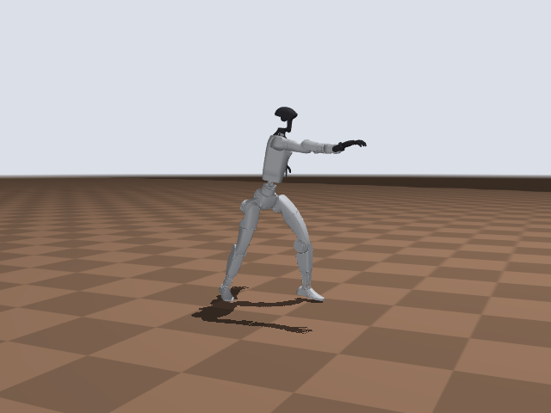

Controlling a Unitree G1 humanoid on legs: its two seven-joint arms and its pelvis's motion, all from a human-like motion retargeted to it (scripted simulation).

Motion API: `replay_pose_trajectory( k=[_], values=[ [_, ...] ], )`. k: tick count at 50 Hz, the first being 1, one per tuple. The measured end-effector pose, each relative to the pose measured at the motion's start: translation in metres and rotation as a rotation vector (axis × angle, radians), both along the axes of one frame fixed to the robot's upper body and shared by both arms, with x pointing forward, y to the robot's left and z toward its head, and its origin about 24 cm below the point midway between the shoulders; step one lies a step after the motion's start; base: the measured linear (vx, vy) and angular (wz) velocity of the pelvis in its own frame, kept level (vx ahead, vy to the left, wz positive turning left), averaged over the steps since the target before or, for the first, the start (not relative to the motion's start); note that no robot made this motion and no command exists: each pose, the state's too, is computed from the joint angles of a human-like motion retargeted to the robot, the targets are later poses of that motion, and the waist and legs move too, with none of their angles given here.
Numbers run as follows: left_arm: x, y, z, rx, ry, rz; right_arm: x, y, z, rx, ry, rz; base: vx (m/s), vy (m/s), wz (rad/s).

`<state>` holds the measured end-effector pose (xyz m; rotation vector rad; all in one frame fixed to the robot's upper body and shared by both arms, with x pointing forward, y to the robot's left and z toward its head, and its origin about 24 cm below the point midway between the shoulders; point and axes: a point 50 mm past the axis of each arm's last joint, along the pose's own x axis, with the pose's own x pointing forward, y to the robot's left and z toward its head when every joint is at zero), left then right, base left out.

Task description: Kungfu

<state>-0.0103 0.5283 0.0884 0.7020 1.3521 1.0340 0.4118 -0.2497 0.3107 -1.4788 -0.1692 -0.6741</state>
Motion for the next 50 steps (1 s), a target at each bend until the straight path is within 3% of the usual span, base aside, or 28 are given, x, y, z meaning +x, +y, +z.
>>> replay_pose_trajectory(
  k=[2, 6, 11, 17, 21, 24, 28, 36, 42, 50],
  values=[
    [-0.011, -0.004, -0.009, 0.058, -0.124, 0.021, 0.002, 0.008, -0.004, -0.082, -0.028, 0.069, -0.02, -0.04, 0.06],
    [-0.034, -0.007, -0.013, 0.118, -0.178, 0.095, 0.003, -0.004, -0.022, 0.003, 0.109, -0.020, 0.12, -0.13, 0.38],
    [-0.023, -0.005, -0.009, 0.160, -0.210, 0.028, 0.007, 0.012, -0.029, -0.089, 0.115, 0.069, 0.13, 0.12, 0.19],
    [0.049, 0.012, 0.053, 0.580, -0.404, -0.215, 0.010, 0.031, -0.026, -0.134, 0.089, 0.146, 0.16, -0.02, -0.40],
    [0.114, 0.001, 0.116, 0.879, -0.577, -0.461, 0.012, 0.053, -0.015, -0.191, 0.080, 0.229, 0.04, -0.02, -0.63],
    [0.170, -0.029, 0.170, 1.013, -0.737, -0.731, 0.012, 0.075, -0.005, -0.221, 0.077, 0.308, 0.01, -0.03, -0.75],
    [0.240, -0.104, 0.235, 1.125, -0.902, -1.162, 0.009, 0.116, 0.002, -0.267, 0.104, 0.433, -0.07, 0.02, -1.00],
    [0.317, -0.249, 0.257, 1.208, -0.655, -1.910, -0.032, 0.240, 0.002, -0.531, 0.016, 0.835, -0.24, 0.05, -1.52],
    [0.332, -0.283, 0.231, 1.090, -0.464, -2.161, -0.073, 0.291, -0.012, -0.671, -0.154, 1.073, -0.32, -0.12, -2.00],
    [0.332, -0.294, 0.197, 0.915, -0.620, -2.254, -0.072, 0.287, -0.047, -0.704, -0.210, 1.139, -0.44, -0.27, -1.54]
  ],
)
